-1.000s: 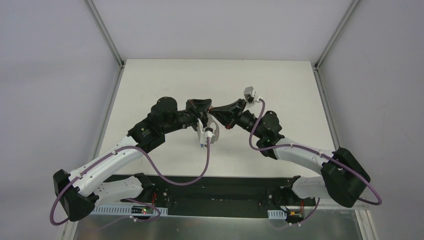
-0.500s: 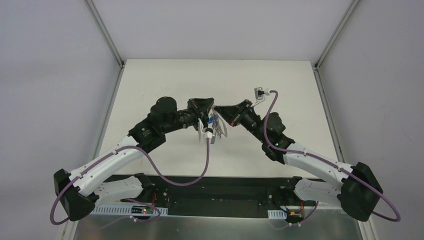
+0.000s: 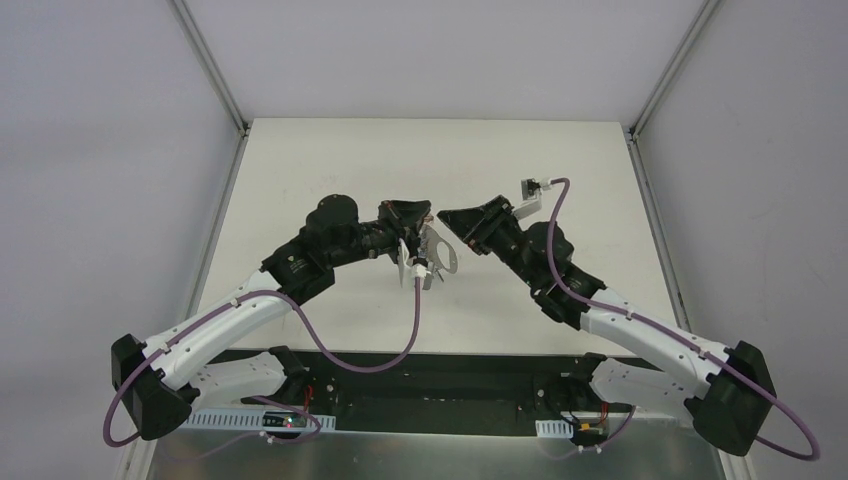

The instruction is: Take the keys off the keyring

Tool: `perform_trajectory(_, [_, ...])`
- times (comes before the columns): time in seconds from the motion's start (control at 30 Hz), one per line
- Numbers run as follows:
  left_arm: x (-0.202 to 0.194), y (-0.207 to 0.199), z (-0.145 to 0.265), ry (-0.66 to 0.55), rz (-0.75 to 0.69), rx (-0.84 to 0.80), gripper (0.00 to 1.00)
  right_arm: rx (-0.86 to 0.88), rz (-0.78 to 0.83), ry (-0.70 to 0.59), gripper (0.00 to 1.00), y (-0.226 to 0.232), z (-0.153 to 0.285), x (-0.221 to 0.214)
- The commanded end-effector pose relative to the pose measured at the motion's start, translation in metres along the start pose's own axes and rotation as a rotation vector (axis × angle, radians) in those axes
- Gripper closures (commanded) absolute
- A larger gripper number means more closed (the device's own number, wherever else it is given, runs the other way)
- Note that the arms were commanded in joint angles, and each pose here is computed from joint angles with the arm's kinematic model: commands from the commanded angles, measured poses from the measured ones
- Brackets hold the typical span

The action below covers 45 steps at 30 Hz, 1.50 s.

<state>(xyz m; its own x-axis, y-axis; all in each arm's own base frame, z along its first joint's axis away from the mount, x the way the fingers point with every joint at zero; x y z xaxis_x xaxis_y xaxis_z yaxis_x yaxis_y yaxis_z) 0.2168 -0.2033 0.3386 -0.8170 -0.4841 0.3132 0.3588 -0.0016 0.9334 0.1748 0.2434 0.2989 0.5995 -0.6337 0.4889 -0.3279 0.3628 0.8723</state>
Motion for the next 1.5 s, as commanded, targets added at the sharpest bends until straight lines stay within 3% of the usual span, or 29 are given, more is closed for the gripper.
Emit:
perform_trajectory(0.0, [0.013, 0.017, 0.004, -0.081, -0.001, 0.076, 1.00, 0.026, 0.251, -0.128, 0.53, 0.005, 0.010, 0.020])
perform_trajectory(0.07, [0.015, 0.017, 0.004, -0.094, 0.005, 0.075, 1.00, 0.051, 0.415, -0.143, 0.47, -0.003, 0.013, 0.020])
perform_trajectory(0.2, [0.018, 0.017, 0.005, -0.120, 0.014, 0.070, 1.00, 0.182, 0.717, -0.112, 0.51, -0.009, 0.015, 0.015])
perform_trajectory(0.4, [0.020, 0.017, 0.006, -0.141, 0.018, 0.062, 1.00, 0.298, 0.908, -0.103, 0.56, -0.012, 0.008, 0.010])
perform_trajectory(0.7, [0.020, 0.017, 0.006, -0.135, 0.013, 0.061, 1.00, 0.463, 0.877, -0.033, 0.57, 0.004, 0.002, 0.000])
perform_trajectory(1.17, [0.023, 0.017, 0.007, -0.161, 0.023, 0.057, 1.00, 0.493, 0.867, -0.048, 0.60, 0.014, -0.003, 0.003])
perform_trajectory(1.43, [0.021, 0.018, 0.007, -0.145, 0.022, 0.062, 1.00, 0.509, 0.863, -0.046, 0.99, 0.015, -0.002, 0.003])
perform_trajectory(1.47, [0.021, 0.018, 0.007, -0.140, 0.020, 0.064, 1.00, 0.511, 0.860, -0.048, 1.00, 0.015, 0.000, 0.003])
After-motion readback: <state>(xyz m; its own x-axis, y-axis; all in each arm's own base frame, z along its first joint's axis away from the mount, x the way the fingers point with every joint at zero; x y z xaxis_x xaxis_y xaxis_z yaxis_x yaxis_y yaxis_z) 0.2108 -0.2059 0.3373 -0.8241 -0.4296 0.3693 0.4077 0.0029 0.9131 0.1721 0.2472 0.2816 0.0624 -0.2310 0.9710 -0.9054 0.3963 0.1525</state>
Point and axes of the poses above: each gripper's point midway between its finger pads, its own z axis back along the fingers, its own y axis along the line the jaws close on, x = y × z, the point moved 9 cm from there along z, back along the fingers, and after that the axes turned 6 degrees about z, right-handed, at the moved point
